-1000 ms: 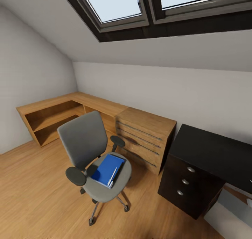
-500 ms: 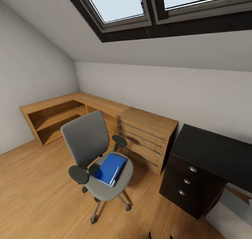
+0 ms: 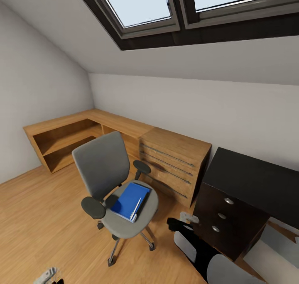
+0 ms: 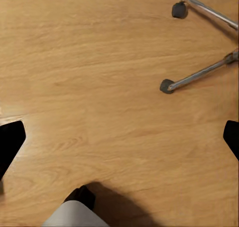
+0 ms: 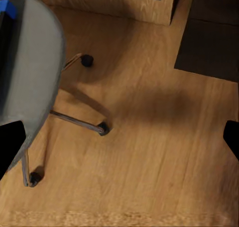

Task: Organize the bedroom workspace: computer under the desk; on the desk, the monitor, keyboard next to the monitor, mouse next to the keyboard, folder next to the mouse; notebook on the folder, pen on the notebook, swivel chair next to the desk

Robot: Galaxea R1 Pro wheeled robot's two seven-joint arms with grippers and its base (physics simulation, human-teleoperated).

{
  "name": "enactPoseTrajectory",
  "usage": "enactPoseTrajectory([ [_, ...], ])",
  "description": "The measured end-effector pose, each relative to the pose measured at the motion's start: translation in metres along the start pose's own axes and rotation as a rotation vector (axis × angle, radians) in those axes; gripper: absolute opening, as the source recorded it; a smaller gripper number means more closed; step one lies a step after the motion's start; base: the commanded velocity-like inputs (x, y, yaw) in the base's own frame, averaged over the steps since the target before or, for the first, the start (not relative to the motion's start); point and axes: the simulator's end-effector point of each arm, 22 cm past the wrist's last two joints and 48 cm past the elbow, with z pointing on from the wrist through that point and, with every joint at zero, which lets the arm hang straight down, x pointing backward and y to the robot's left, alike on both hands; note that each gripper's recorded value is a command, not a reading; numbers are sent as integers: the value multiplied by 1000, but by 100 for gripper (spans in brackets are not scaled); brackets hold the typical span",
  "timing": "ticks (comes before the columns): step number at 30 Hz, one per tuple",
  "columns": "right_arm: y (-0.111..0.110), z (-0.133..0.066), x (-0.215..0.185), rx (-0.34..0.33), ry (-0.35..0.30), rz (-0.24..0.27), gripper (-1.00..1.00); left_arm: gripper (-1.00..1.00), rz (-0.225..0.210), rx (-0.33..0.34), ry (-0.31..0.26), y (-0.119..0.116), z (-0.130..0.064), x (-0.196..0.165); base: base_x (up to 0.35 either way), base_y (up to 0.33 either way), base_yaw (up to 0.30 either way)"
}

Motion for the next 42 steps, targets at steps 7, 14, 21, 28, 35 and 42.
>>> enactPoseTrajectory([
  [7,10,-2,1,-15,39,19,100,100,123,-77,-10,28,7,16,0,0,153],
  [14,11,-2,2,-17,40,20,100,100,135,-81,-5,28,8,20,0,0,267],
  [21,11,-2,3,-16,41,18,100,100,136,-84,-2,29,8,21,0,0,269],
  [28,10,0,4,-14,43,16,100,100,140,-95,9,34,9,26,0,0,267],
  [35,10,0,5,-12,35,-12,100,100,147,-108,23,41,11,33,0,0,114],
  [42,9,0,1,-10,19,-41,100,100,147,-108,24,41,11,33,0,0,4],
])
